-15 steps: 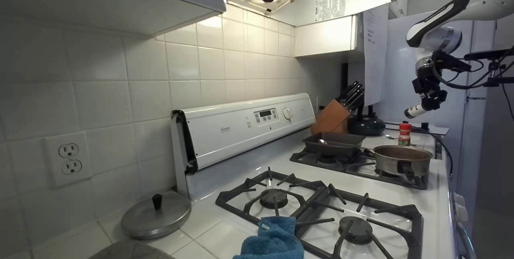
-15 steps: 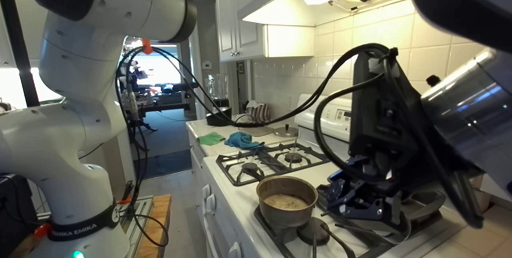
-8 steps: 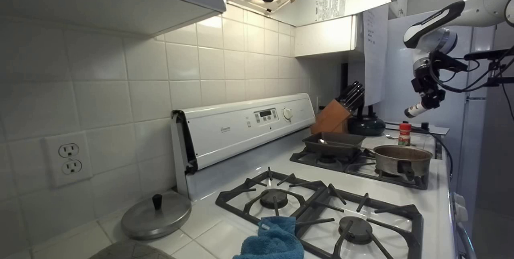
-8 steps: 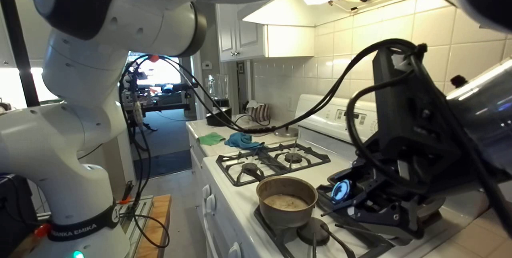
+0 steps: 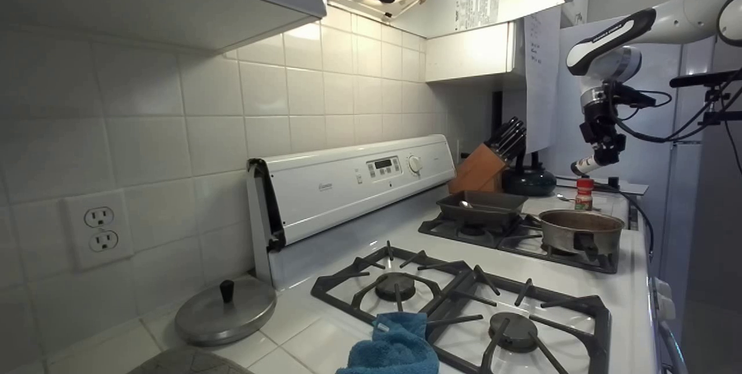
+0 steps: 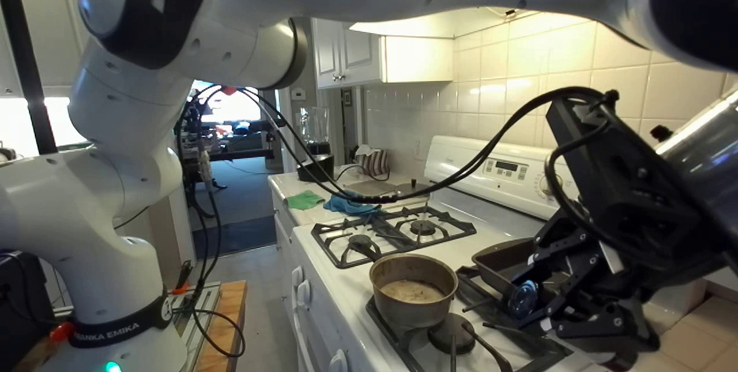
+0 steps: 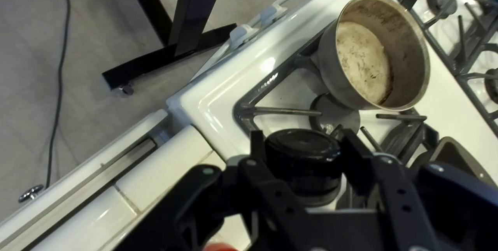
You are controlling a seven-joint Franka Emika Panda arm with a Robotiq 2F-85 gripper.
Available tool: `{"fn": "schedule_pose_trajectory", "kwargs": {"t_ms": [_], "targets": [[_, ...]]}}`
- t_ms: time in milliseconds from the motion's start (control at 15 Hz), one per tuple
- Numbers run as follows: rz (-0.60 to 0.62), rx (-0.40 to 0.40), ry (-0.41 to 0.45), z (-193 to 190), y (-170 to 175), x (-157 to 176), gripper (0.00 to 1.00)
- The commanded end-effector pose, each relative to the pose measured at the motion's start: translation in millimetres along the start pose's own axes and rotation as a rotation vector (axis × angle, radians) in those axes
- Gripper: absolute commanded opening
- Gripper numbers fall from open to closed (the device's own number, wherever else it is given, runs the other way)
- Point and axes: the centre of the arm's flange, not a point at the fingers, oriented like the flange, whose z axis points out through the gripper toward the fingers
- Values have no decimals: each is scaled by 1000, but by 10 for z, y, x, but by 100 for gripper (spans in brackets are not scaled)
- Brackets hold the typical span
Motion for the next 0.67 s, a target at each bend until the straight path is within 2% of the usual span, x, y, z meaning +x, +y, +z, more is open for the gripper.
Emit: {"fn": "schedule_pose_trajectory", "kwargs": {"t_ms": [0,600], "targets": [[-22,-73,51,151,-110,46,25],[-103,-101,189,458,-296,347,25]]}}
